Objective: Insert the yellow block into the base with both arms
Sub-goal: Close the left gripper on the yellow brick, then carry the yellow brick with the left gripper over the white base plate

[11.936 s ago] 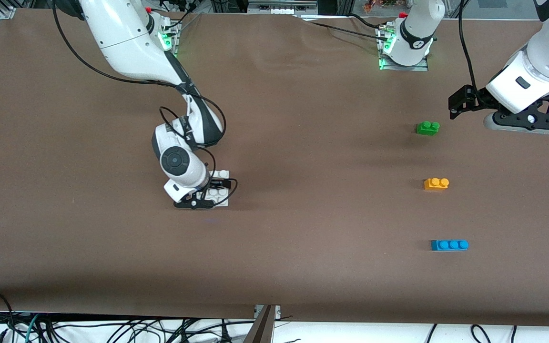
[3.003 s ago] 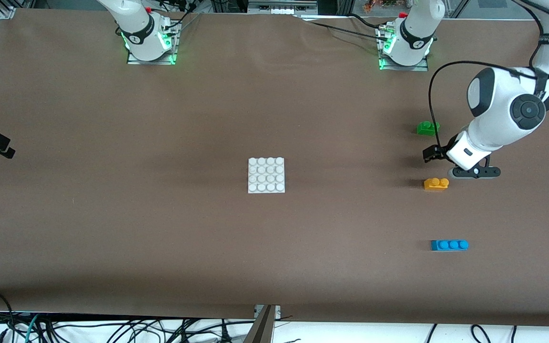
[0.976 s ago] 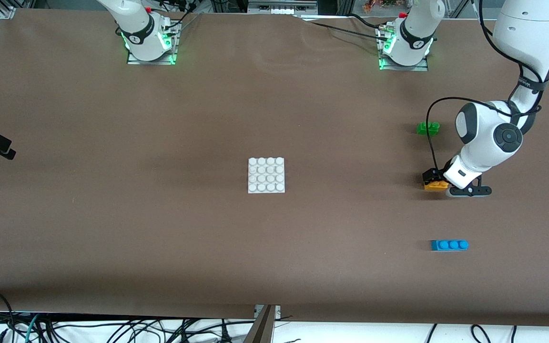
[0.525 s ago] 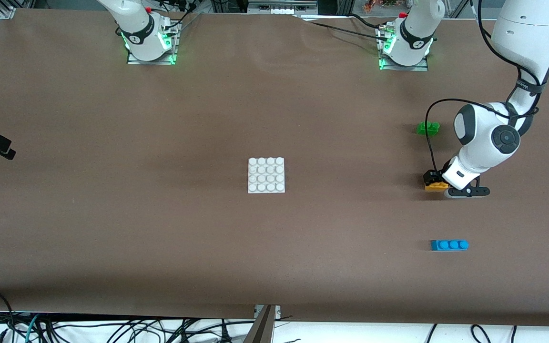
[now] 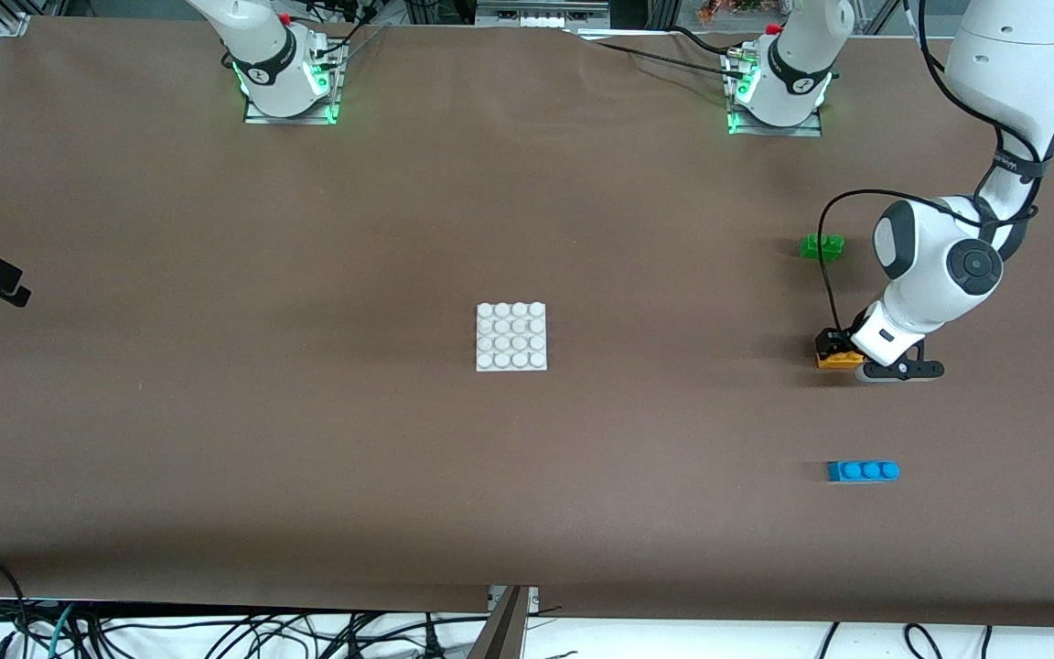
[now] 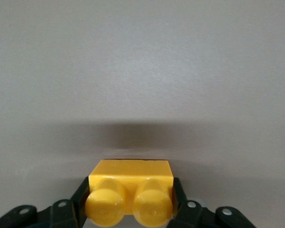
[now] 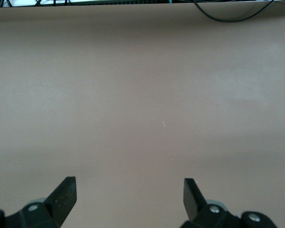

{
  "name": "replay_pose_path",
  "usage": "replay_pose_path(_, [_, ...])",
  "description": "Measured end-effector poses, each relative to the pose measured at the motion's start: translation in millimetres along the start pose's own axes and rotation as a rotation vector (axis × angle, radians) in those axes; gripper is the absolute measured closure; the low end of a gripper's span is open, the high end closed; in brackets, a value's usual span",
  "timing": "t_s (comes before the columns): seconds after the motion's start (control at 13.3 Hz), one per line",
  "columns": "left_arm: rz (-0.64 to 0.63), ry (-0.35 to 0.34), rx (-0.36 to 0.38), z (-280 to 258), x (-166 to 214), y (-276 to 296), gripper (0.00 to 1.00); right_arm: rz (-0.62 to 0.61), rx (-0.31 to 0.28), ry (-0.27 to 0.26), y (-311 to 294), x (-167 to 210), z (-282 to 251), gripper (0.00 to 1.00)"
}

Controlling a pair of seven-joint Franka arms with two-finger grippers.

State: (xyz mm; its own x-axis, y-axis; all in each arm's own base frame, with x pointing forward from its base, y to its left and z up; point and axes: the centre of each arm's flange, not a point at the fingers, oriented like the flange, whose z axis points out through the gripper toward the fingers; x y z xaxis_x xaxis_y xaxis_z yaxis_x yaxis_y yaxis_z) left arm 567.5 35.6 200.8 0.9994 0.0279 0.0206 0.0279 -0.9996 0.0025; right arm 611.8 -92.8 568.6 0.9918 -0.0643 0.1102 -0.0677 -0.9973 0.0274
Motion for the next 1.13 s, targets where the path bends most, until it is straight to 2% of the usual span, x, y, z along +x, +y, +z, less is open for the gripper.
replay_pose_path(0.3, [-0.016, -0.046, -0.094, -60, 4, 72, 0.32, -0.001, 0.0, 0.0, -1, 0, 0, 0.0])
replay_pose_path(0.53, [-0.039, -0.035, -0.124, -103, -1, 156, 0.32, -0.002, 0.0, 0.0, -1, 0, 0, 0.0])
replay_pose_path(0.9, [-0.126, -0.032, -0.17, -121, -25, 325, 0.32, -0.007, 0.002, 0.0, -4, 0, 0, 0.0])
replay_pose_path(1.13, [-0.162, -0.078, -0.169, -116, -33, 401, 0.32, -0.007, 0.002, 0.0, -4, 0, 0, 0.0])
